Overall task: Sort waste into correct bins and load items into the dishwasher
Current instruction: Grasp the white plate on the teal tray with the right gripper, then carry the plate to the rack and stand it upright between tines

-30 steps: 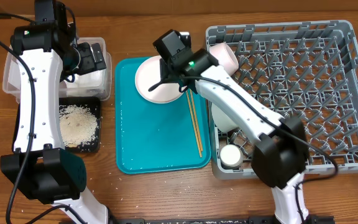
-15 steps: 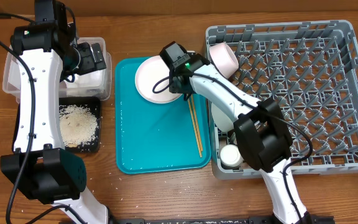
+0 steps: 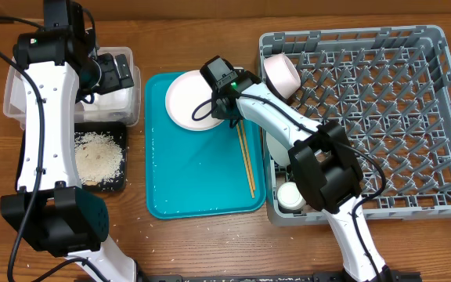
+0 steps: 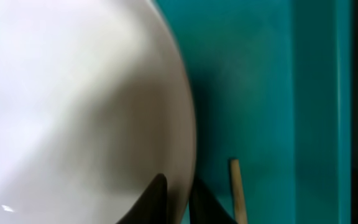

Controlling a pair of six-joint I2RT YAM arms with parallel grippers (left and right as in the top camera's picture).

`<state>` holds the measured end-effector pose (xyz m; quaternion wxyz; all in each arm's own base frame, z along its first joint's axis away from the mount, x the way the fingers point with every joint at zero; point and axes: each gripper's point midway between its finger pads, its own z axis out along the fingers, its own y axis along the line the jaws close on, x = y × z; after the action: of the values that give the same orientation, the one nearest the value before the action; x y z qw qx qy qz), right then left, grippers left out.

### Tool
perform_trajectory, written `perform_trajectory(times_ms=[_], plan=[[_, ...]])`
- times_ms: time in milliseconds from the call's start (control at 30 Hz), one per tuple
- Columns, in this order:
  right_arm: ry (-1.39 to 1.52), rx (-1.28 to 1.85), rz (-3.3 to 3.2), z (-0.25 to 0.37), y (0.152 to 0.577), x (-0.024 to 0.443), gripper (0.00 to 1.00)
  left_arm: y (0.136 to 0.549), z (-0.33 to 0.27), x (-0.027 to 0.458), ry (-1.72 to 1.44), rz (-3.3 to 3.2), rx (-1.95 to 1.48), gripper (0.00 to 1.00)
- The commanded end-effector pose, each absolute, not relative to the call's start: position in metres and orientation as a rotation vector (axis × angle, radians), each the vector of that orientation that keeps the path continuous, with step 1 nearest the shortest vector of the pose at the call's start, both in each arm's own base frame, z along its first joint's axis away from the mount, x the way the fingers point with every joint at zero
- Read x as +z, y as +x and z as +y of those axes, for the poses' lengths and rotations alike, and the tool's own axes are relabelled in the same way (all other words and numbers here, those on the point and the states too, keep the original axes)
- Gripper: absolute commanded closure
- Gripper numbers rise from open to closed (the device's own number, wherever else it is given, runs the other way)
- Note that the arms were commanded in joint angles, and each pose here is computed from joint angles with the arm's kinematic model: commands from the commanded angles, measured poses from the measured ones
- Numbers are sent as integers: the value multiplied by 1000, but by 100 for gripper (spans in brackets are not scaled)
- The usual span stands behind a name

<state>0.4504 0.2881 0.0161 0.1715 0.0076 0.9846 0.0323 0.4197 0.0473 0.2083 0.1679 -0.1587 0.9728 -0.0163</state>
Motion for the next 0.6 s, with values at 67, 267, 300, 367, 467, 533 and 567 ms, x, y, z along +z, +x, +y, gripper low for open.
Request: perform_trajectory(times_ms=[67, 267, 300, 367, 467, 533, 567], plan=[[-22, 101, 2809, 295, 446, 10, 96, 423, 47, 216, -427, 2747, -45, 0], [-83, 76, 2825, 293, 442, 23, 96, 423, 47, 216, -427, 2747, -45, 0], [-126, 74, 2817, 293, 442, 47, 96, 423, 47, 216, -427, 2747, -45, 0], [-172, 84, 2792, 294, 443, 81, 96, 423, 47, 216, -427, 2747, -45, 0], [-271, 100, 2727, 290, 438, 157, 96, 423, 47, 216, -427, 2747, -45, 0], [-285, 64, 2695, 277, 430, 197, 96, 423, 47, 216, -427, 2747, -45, 0], [-270, 31, 2675, 266, 427, 215, 96, 423, 47, 216, -427, 2747, -45, 0]])
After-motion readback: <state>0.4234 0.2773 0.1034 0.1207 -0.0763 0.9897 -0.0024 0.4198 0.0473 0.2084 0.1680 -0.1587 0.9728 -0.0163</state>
